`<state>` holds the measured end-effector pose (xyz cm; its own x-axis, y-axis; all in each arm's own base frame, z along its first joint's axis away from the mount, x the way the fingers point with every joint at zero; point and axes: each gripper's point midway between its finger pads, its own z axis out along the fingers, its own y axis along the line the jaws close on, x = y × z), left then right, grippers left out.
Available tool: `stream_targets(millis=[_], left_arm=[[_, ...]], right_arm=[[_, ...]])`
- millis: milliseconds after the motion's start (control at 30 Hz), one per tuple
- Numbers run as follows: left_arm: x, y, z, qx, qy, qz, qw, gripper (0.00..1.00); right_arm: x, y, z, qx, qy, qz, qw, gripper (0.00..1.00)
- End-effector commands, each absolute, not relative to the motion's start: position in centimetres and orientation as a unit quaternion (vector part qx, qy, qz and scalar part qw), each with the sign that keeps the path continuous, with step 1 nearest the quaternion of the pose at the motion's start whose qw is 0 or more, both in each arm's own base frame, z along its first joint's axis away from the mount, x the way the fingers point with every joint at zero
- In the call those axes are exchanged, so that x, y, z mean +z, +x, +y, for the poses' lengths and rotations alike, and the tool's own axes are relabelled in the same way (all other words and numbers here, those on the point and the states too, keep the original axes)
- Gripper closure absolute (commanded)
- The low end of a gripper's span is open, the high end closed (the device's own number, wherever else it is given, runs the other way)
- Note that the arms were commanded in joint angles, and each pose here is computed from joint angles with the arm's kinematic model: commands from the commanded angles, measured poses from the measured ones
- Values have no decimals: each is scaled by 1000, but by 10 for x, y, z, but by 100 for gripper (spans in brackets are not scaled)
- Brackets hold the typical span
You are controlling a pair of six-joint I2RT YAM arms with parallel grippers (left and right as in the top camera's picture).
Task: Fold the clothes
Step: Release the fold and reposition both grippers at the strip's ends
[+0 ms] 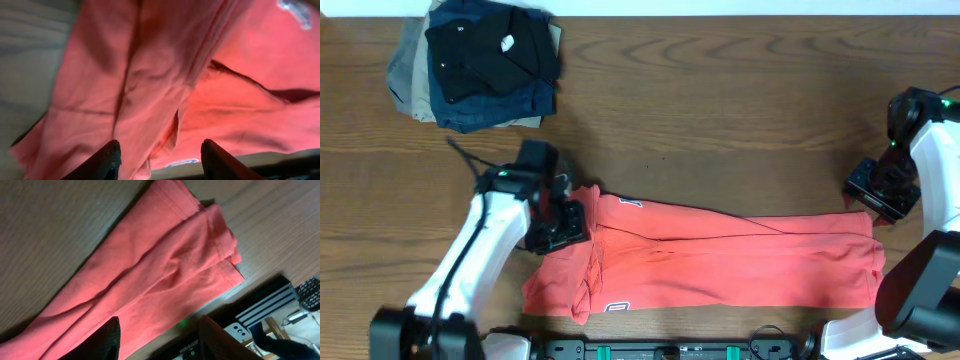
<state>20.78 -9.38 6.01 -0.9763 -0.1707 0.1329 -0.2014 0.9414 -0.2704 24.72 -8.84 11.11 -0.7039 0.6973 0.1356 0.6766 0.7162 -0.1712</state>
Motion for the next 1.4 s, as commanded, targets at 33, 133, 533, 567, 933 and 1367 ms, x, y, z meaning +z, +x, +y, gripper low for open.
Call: stream_targets(millis=[33, 133, 533, 567, 933, 1367], left_arm=[[39, 201, -103, 119, 64, -987, 88, 48], [27, 201, -102, 86, 59, -990, 92, 48], [17, 208, -69, -23, 101, -992, 67, 48], [17, 208, -69, -23, 101, -992, 67, 52], [30, 195, -65, -37, 146, -985, 88, 94], [85, 175, -23, -96, 221, -970, 24, 58]], right_arm=[[115, 249, -84, 56, -365, -926, 82, 51], [115, 249, -84, 56, -365, -926, 82, 51], [115, 249, -84, 56, -364, -926, 83, 51], [115, 249, -84, 56, -364, -926, 83, 50], [117, 242, -83, 57, -363, -925, 96, 51], [118, 235, -80, 57, -348, -929, 113, 52]])
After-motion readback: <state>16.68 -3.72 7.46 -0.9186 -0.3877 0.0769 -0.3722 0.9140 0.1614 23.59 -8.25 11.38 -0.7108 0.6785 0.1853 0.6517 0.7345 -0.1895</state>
